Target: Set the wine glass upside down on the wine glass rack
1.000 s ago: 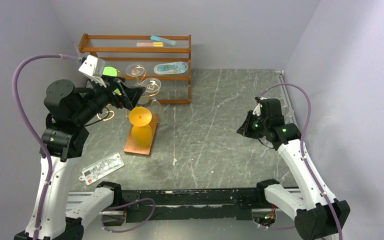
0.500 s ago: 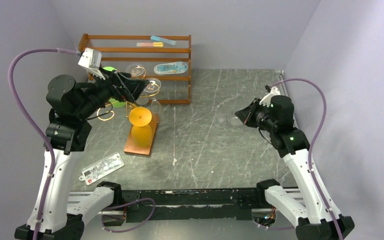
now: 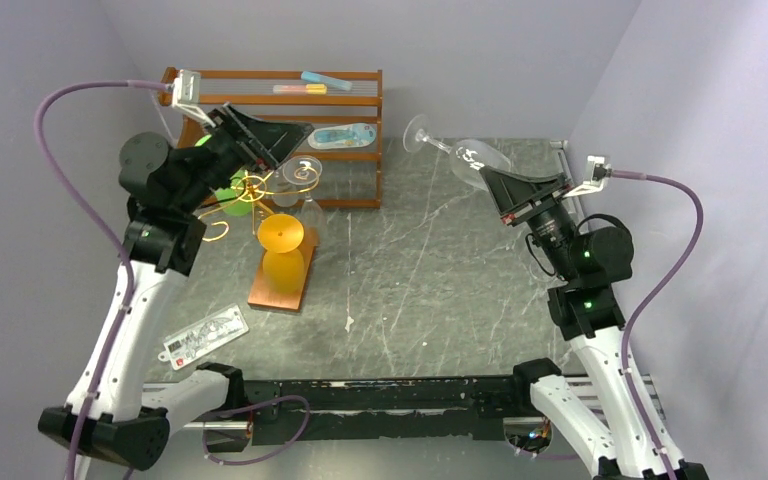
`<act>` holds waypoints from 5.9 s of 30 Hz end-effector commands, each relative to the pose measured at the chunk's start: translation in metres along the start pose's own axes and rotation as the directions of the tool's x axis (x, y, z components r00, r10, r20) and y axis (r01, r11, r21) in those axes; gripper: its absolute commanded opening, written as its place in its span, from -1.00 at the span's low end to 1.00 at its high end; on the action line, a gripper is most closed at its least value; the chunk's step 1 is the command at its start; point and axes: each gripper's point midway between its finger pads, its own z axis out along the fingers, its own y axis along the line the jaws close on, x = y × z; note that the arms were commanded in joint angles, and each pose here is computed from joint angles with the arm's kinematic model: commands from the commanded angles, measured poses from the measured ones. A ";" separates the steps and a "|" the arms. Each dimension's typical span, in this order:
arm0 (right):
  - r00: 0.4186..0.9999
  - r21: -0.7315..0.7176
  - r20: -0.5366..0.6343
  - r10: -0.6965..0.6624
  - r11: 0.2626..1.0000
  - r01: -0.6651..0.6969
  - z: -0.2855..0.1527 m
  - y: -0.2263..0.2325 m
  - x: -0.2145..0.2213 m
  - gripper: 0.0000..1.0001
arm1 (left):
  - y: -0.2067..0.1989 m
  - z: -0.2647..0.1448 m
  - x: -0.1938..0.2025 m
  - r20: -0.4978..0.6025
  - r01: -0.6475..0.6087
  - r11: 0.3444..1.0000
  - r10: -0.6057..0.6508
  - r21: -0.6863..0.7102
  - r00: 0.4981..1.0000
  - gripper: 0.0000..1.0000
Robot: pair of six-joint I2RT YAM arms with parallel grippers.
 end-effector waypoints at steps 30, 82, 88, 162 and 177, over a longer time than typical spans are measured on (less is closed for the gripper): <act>0.949 -0.350 0.217 0.228 0.926 -0.143 -0.031 0.063 -0.041 -1.00 | -0.106 0.111 0.113 -0.001 0.507 0.844 -0.515 0.177 0.857 0.72; 0.991 0.018 0.014 0.133 0.991 -0.133 -0.027 0.023 -0.012 0.53 | -0.125 0.091 0.099 0.216 -0.479 0.865 0.443 0.153 0.870 -0.90; 0.985 -0.260 -0.150 0.083 0.958 -0.120 -0.021 0.083 -0.010 0.54 | -0.116 0.096 0.117 0.145 -0.631 0.758 0.614 0.166 0.776 -0.90; 0.868 -0.105 -0.367 0.336 0.912 -0.397 0.008 0.050 0.036 -1.00 | -0.084 0.072 0.178 -0.342 0.080 0.991 -0.040 0.103 0.939 0.34; 0.863 -0.121 -0.409 0.296 0.920 -0.372 0.008 0.047 0.046 -1.00 | -0.096 0.068 0.194 -0.464 0.132 0.969 -0.022 0.207 0.886 -0.65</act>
